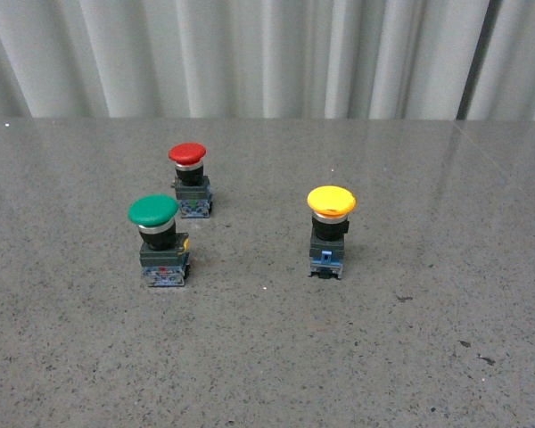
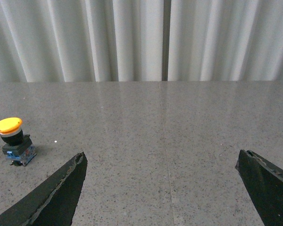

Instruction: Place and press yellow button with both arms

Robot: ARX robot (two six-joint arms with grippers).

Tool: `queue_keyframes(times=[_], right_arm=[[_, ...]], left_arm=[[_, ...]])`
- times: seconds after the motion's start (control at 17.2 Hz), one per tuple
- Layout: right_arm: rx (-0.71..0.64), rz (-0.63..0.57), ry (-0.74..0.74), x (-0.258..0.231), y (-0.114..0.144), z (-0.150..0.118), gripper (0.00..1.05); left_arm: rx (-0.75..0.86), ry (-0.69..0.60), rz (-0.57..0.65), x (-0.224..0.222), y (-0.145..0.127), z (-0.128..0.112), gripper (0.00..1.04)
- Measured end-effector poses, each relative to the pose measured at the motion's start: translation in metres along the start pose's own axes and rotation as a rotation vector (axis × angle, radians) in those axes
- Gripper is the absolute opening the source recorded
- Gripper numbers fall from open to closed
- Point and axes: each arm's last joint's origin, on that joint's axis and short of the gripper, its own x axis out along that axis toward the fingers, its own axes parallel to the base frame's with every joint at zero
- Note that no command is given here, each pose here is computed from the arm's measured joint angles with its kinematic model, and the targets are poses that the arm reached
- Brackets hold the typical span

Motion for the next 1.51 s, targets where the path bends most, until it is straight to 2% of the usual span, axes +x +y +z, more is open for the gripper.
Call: queue_keyframes(times=[0.17, 0.23, 0.29, 0.41, 0.52, 0.7, 0.81, 1.05, 1.1, 1.22, 1.51], right_arm=[[0.010, -0.007, 0.021, 0.000, 0.000, -0.001, 0.98], [0.103, -0.029, 0.103, 0.004, 0.000, 0.000, 0.98], [0.201, -0.030, 0.107, 0.014, 0.001, 0.014, 0.98], [0.270, 0.033, -0.030, 0.043, 0.007, 0.066, 0.98], [0.264, 0.120, -0.056, 0.086, 0.024, 0.090, 0.98], [0.213, 0.214, 0.095, 0.161, 0.065, 0.083, 0.98], [0.188, 0.268, 0.171, 0.191, 0.095, 0.076, 0.98], [0.137, 0.356, 0.266, 0.200, 0.137, 0.058, 0.98], [0.125, 0.377, 0.278, 0.198, 0.144, 0.055, 0.91], [0.103, 0.408, 0.293, 0.196, 0.156, 0.050, 0.68], [0.071, 0.409, 0.343, 0.200, 0.165, 0.032, 0.15]], left_arm=[[0.000, 0.000, 0.000, 0.000, 0.000, 0.000, 0.84], [0.000, 0.000, 0.001, 0.000, 0.000, 0.000, 0.95], [0.001, -0.001, -0.001, 0.000, 0.000, 0.000, 1.00], [0.000, 0.000, 0.000, 0.000, 0.000, 0.000, 0.98], [0.000, 0.000, 0.000, 0.000, 0.000, 0.000, 0.98], [0.000, 0.000, 0.000, 0.000, 0.000, 0.000, 0.98], [0.000, -0.001, 0.000, 0.000, 0.000, 0.000, 0.98], [0.000, 0.000, 0.000, 0.000, 0.000, 0.000, 0.98], [0.000, 0.000, 0.000, 0.000, 0.000, 0.000, 0.98], [0.000, -0.001, 0.000, 0.000, 0.000, 0.000, 0.98], [0.000, -0.001, 0.000, 0.000, 0.000, 0.000, 0.98]])
